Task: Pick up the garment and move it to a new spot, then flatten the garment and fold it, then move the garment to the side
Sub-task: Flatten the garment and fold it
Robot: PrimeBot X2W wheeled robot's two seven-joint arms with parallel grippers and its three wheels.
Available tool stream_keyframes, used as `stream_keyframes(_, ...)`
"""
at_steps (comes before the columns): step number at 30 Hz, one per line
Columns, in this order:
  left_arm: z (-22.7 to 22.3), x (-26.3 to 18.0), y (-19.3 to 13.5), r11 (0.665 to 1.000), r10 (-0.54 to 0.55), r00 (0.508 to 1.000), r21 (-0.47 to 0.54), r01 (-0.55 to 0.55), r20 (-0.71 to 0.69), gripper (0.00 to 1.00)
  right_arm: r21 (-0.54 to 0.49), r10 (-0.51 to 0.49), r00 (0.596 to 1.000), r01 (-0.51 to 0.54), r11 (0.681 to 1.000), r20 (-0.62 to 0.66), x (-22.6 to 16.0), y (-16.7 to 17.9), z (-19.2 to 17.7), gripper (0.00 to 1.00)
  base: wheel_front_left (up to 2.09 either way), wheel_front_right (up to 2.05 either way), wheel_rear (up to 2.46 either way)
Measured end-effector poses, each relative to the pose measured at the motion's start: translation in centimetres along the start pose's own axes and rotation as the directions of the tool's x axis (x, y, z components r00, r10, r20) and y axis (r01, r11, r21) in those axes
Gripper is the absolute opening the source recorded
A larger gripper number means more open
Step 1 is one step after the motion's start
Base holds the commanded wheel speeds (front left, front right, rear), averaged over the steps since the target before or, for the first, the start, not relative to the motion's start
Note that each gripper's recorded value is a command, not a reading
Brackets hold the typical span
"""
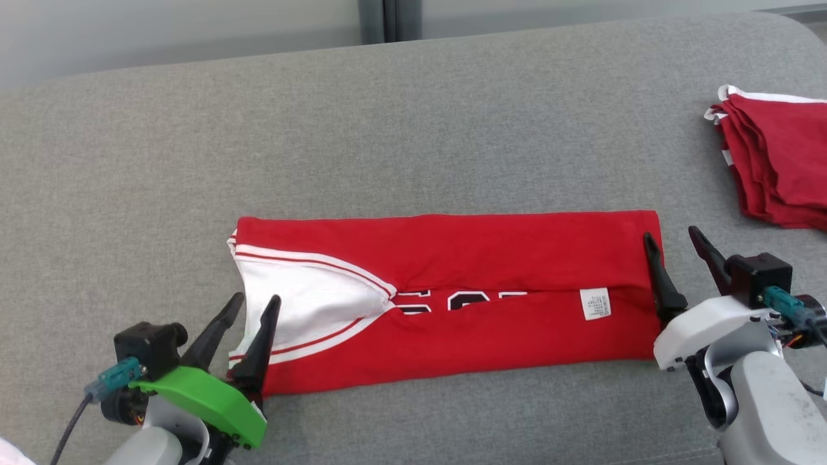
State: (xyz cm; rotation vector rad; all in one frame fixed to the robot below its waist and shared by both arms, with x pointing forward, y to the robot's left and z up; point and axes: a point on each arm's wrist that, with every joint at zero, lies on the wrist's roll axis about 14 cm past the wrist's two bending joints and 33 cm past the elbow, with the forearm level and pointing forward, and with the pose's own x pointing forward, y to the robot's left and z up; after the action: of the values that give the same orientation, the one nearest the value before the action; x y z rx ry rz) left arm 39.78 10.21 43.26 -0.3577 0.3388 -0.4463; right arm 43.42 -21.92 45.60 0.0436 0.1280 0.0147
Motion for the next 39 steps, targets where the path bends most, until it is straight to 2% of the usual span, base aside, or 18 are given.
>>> stream_keyframes(11,1.0,-1.4,0.8,0.996,0.093,0.990,-0.023,-0.091,0.107,1.00,0.054,-0.098,0.994,0.095,0.994,0.057,-2.6,-1.3,0.6,1.00,0.00,0.00,0.00)
stream_keyframes(21,3.3,-3.1,1.5,0.986,0.164,0.959,-0.017,-0.164,0.230,1.00,0.052,-0.081,0.996,0.079,0.996,0.030,-2.6,-0.3,0.0,1.00,0.00,0.00,0.00)
stream_keyframes(29,3.8,-4.0,2.6,0.975,0.223,0.935,-0.036,-0.221,0.274,1.00,0.031,-0.080,0.993,0.083,0.996,-0.085,-2.6,-0.1,-3.5,1.00,0.00,0.00,0.00)
stream_keyframes(37,3.4,-4.6,3.6,0.961,0.276,0.917,-0.068,-0.268,0.288,1.00,0.034,-0.103,0.971,0.113,0.993,-0.216,-2.9,-0.6,-7.5,1.00,0.00,0.00,0.00)
stream_keyframes(38,3.3,-4.7,3.7,0.959,0.283,0.915,-0.076,-0.273,0.287,1.00,0.028,-0.098,0.970,0.107,0.994,-0.222,-2.9,-0.5,-7.6,0.97,0.00,0.00,0.00)
stream_keyframes(39,3.3,-4.7,3.8,0.958,0.285,0.914,-0.080,-0.274,0.289,1.00,0.011,-0.092,0.970,0.097,0.995,-0.226,-2.8,-0.3,-7.7,0.76,0.00,0.00,0.00)
